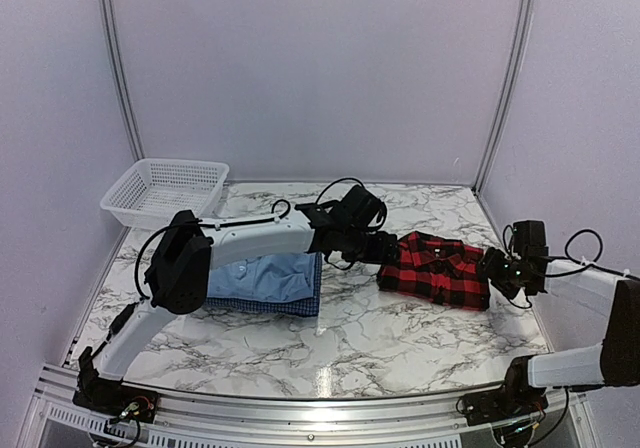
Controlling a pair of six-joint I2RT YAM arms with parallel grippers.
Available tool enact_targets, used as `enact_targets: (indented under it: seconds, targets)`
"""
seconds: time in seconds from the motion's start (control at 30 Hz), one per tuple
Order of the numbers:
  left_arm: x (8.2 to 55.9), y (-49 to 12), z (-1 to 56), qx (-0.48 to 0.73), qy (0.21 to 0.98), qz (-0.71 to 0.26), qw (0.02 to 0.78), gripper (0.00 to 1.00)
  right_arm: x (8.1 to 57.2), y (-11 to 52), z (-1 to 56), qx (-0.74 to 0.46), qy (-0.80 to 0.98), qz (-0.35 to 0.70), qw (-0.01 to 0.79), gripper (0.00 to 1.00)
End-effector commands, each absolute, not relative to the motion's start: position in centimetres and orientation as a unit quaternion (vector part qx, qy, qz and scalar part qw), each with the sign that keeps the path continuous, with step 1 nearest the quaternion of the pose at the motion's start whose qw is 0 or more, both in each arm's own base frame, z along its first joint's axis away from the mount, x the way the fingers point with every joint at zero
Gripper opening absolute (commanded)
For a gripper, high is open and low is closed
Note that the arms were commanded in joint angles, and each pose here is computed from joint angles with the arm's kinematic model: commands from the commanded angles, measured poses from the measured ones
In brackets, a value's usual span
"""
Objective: Fold and stack the long sleeve shirts
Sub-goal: Pick up the square-folded shirt from the corner of the board.
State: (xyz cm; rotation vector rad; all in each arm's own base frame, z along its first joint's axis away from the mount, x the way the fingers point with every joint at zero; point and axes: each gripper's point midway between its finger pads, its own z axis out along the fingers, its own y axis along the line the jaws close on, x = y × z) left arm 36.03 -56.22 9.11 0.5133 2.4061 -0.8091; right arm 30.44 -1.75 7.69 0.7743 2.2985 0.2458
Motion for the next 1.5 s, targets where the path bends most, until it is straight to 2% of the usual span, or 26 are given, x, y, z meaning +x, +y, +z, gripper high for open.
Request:
enact_targets:
  seconds: [0.0, 0.4, 0.63, 0.8, 1.07, 1.23, 1.47]
  targets:
    - [36.5, -56.5, 6.9, 0.192, 0.900, -0.280, 0.274, 0.77, 32.3, -2.4, 7.8, 0.289, 0.880, 0.118, 0.358, 0.74]
    - [36.5, -57.4, 3.1, 0.175, 0.910, -0.266, 0.266, 0.76, 33.0, -2.0, 4.7, 0.285, 0.893, 0.135, 0.321, 0.62]
    - [35.6, -58.3, 1.7, 0.160, 0.913, -0.280, 0.249, 0.66, 33.2, -1.3, 3.7, 0.272, 0.900, 0.150, 0.306, 0.50]
    - [34.7, -59.3, 1.1, 0.150, 0.913, -0.306, 0.226, 0.54, 33.3, -0.6, 3.4, 0.263, 0.902, 0.167, 0.298, 0.32]
    - [34.6, -61.2, 4.4, 0.149, 0.889, -0.367, 0.229, 0.22, 33.7, -0.2, 4.8, 0.247, 0.905, 0.165, 0.304, 0.00]
    - [34.9, -62.0, 9.4, 0.149, 0.866, -0.406, 0.252, 0.00, 34.4, 0.4, 7.6, 0.228, 0.903, 0.166, 0.324, 0.00]
    - [35.7, -61.2, 16.7, 0.152, 0.839, -0.436, 0.290, 0.00, 34.9, 2.1, 11.7, 0.200, 0.898, 0.172, 0.352, 0.00]
